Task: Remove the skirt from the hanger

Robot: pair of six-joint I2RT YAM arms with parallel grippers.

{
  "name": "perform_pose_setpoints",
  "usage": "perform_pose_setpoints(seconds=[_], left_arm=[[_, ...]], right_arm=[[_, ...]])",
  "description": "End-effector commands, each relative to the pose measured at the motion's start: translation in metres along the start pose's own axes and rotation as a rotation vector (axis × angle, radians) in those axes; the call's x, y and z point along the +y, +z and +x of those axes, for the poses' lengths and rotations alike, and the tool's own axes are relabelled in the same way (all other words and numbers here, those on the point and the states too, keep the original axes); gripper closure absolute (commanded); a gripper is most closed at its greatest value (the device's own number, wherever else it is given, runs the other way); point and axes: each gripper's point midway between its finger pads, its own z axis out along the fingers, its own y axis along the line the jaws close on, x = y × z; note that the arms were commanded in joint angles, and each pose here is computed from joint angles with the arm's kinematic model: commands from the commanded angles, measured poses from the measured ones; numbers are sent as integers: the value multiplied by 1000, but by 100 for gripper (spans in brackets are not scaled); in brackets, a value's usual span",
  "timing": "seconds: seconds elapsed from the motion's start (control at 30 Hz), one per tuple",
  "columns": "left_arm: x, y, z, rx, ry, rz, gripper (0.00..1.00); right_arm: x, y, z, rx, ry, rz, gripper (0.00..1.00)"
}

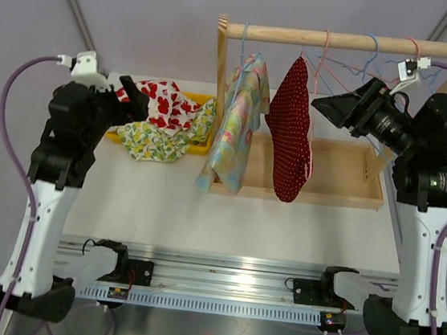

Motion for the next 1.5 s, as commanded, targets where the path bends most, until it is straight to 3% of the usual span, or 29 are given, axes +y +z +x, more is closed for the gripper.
perform_pose_setpoints(seconds=[0.0,0.1,0.17,0.23,0.33,0.47,0.73,0.83,0.9,0.93,0.97,1.0,1.03,1.07,1.17,1.2,1.23,1.27,1.3,1.47], left_arm=[[2,-20,46,116,-5,30,1],[-7,-56,49,81,-20,110,1],[-8,-65,55,82,-24,130,1],[-8,-70,59,84,-27,136,1],[-6,-75,62,89,-22,136,1],[-19,-89,51,78,-19,198,1],[-81,-156,-43,-74,-1,472,1],[-100,-142,-56,-25,-4,536,1],[-120,-158,-76,-58,13,615,1],[-126,-138,-79,-33,13,591,1],[-134,-154,-99,-84,23,611,1],[-158,-159,-96,-60,64,688,1],[-169,-126,-92,-26,84,612,1],[-187,-149,-107,-58,90,686,1],[-223,-130,-97,-22,107,701,1],[-245,-130,-69,40,148,744,1],[-254,-129,-72,-7,136,730,1],[-275,-142,-53,14,155,785,1],[-285,-128,-18,67,207,749,1],[-347,-161,53,116,282,819,1]], right_arm=[[-14,20,-1,4,10,-25,19],[-26,31,2,14,44,-27,20],[-33,38,7,26,64,-27,28],[-36,46,11,36,83,-40,51],[-31,51,14,52,88,-55,100],[-24,47,7,38,63,-47,100],[15,33,-24,14,3,-73,100],[23,27,-28,1,0,-78,100],[25,24,-27,-2,0,-77,100],[24,23,-25,-1,4,-74,100],[24,22,-25,-2,6,-71,100],[24,21,-23,0,11,-69,100],[23,19,-22,-4,12,-62,100],[23,18,-22,-6,12,-60,100],[24,12,-22,-18,7,-42,100],[24,9,-20,-18,2,-34,100],[26,5,-21,-30,-6,-26,100],[24,3,-19,-26,-5,-8,100],[24,0,-18,-29,-13,-1,100],[32,-21,-13,-52,-27,28,100]])
